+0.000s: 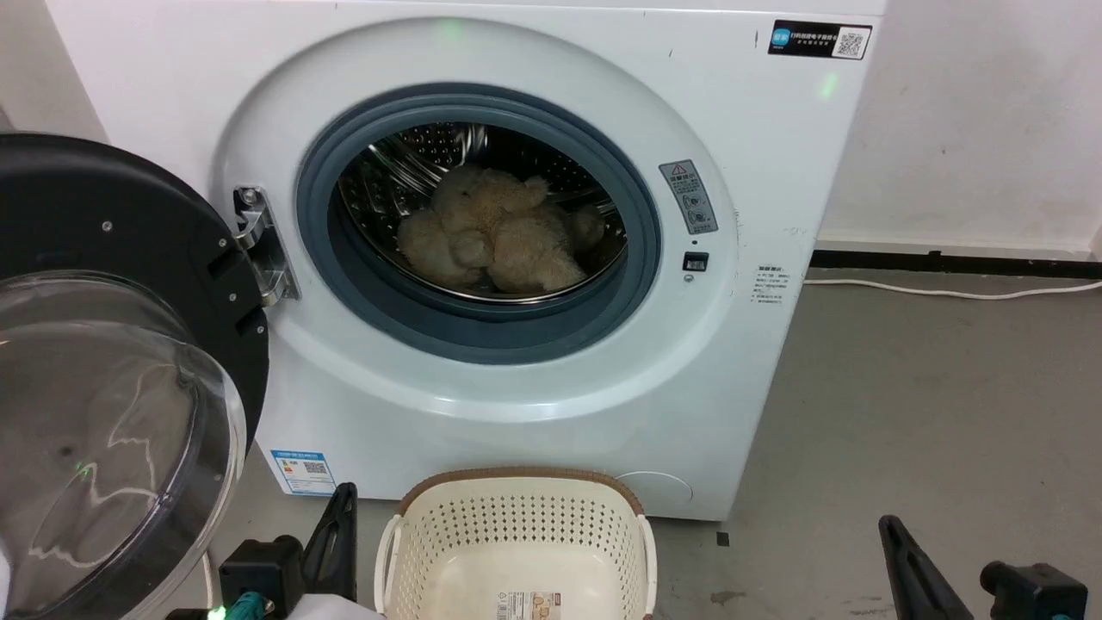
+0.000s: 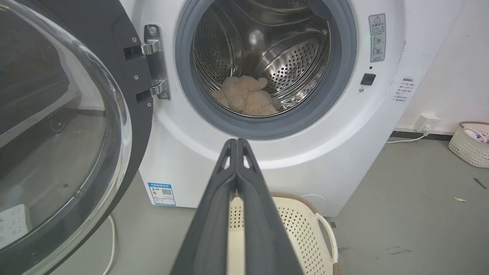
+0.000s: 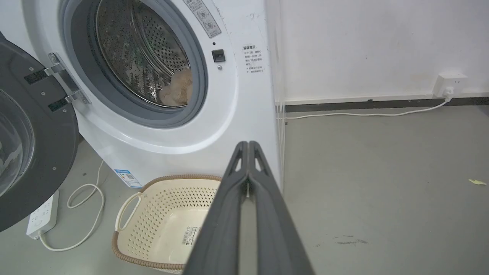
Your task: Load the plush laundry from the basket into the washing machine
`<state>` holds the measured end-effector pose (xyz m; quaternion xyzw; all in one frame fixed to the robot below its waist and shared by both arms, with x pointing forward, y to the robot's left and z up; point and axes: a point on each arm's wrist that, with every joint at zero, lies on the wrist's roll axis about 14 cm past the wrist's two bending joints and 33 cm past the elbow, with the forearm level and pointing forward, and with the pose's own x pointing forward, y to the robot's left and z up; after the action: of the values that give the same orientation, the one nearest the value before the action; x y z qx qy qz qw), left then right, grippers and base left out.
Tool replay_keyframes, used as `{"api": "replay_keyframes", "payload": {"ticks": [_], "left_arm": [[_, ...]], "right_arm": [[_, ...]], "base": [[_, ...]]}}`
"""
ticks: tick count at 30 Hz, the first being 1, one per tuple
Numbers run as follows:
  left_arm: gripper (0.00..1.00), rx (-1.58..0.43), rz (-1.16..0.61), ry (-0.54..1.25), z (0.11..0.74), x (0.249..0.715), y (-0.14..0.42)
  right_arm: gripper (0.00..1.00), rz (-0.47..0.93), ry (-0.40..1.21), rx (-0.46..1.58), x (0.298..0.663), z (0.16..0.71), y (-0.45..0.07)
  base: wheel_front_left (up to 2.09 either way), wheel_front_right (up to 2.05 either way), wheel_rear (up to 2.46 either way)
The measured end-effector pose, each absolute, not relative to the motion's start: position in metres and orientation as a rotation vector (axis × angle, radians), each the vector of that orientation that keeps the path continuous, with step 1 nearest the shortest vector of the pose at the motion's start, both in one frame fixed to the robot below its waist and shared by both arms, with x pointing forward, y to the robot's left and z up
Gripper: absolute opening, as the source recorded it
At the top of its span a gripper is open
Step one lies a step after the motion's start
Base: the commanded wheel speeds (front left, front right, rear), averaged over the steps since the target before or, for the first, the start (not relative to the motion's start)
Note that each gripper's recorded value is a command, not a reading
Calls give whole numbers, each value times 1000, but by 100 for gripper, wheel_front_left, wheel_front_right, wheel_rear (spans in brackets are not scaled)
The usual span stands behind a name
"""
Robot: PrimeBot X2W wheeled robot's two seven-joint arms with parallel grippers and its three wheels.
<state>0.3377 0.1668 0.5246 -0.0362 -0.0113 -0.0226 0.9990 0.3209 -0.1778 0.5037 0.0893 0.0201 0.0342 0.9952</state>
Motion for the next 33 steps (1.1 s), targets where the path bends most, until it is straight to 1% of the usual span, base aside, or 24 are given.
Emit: {"api": "replay_keyframes", "payload": {"ticks": [33], "left_arm": [[0, -34, -31, -23, 527, 348, 171]], "right_arm": [[0, 88, 31, 113, 336, 510, -173]], "base": [[0, 0, 0]]}}
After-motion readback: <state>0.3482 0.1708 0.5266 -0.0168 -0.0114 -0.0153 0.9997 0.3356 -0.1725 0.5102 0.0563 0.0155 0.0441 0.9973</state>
